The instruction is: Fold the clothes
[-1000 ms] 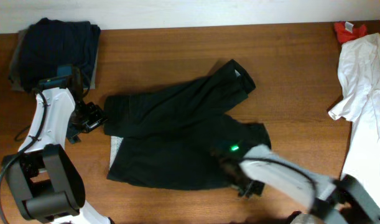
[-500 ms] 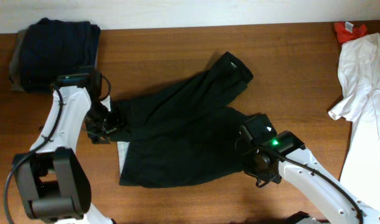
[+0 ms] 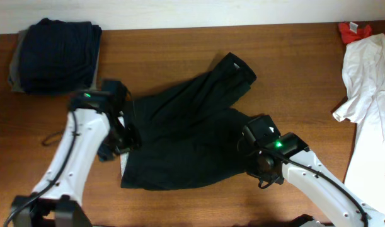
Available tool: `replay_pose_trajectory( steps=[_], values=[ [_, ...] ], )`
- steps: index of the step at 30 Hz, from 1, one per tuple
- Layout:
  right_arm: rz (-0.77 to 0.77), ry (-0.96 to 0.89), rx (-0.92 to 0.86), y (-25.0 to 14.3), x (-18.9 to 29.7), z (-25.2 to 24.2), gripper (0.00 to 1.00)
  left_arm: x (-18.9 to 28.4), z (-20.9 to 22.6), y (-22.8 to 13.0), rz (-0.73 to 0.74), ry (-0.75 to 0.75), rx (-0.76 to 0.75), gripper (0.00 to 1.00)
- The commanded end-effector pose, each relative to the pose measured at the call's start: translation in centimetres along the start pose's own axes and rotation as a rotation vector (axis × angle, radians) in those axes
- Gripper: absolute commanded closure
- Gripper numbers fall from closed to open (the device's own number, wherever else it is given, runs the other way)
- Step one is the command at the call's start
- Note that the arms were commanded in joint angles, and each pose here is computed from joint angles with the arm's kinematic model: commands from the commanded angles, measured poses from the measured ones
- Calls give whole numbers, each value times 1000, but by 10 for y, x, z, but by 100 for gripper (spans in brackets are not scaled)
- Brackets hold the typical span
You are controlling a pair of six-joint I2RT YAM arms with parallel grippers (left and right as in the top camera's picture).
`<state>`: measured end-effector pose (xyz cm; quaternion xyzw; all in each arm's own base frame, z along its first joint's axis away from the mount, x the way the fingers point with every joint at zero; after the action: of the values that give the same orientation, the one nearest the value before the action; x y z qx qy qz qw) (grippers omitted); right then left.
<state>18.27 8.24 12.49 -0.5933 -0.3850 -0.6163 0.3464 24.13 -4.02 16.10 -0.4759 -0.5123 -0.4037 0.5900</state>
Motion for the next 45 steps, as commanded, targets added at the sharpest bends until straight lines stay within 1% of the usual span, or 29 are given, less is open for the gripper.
replay_pose_trajectory(
  steps=[1, 6, 10, 11, 12, 15, 19, 20, 24, 27, 28, 30, 33, 35, 36, 37, 38, 39, 40, 45],
  values=[
    [-11, 11, -12, 2, 3, 0, 83, -43, -1, -22, 105, -16, 55, 29],
    [-11, 14, 9, 2, 3, 0, 82, -70, 6, -30, 135, -24, 78, 29],
    [-9, 17, 10, 2, 3, 1, 82, -72, 12, -15, 68, -53, 123, 28],
    [-5, 20, 11, 2, 3, 1, 83, -73, 15, -12, 60, -59, 144, 23],
    [1, 25, 12, 1, 3, 1, 83, -74, 19, -10, 57, -64, 185, 22],
    [5, 28, 14, 1, 3, 2, 83, -85, 33, -9, 57, -71, 253, 22],
    [3, 30, 40, 1, 3, 2, 82, -101, 54, -17, 78, -42, 329, 22],
    [2, 31, 40, 1, 3, 2, 83, -104, 56, -18, 80, -49, 325, 22],
    [-7, 45, 39, 3, 3, 5, 83, -107, 48, -21, 95, -122, 230, 22],
    [1, 66, 39, 2, 3, 8, 82, -107, 47, -21, 93, -125, 222, 24],
    [3, 68, 39, 2, 3, 8, 82, -107, 47, -20, 90, -125, 221, 31],
    [4, 65, 39, 2, 3, 8, 82, -107, 46, -20, 89, -125, 220, 42],
    [7, 68, 39, 2, 3, 8, 82, -108, 46, -18, 78, -128, 219, 49],
    [10, 70, 39, 1, 3, 8, 82, -108, 46, -17, 72, -130, 215, 57],
    [13, 73, 39, 1, 3, 9, 82, -109, 46, -18, 74, -133, 215, 68],
    [14, 74, 39, 1, 3, 9, 82, -109, 46, -18, 76, -133, 216, 73],
    [16, 75, 39, 1, 3, 9, 82, -109, 45, -18, 77, -136, 216, 83],
    [16, 75, 39, 1, 3, 9, 82, -109, 45, -18, 78, -136, 216, 97],
    [16, 75, 39, 1, 3, 9, 82, -109, 45, -18, 78, -136, 217, 99],
    [8, 72, 47, 2, 4, 9, 82, -106, 45, -20, 94, -136, 215, 99]
  ],
)
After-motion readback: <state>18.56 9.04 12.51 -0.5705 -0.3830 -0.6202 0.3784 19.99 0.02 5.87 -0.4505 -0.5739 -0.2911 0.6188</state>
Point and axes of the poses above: each gripper's point midway between its finger pads, its own x axis back along the fingers, its own z axis along the line the jaws close on, y = z × x, the point moved 6 cm from there along x, back along the fingers, and after that the axes turned 4 degrees about -x, right-handed, at the moved point
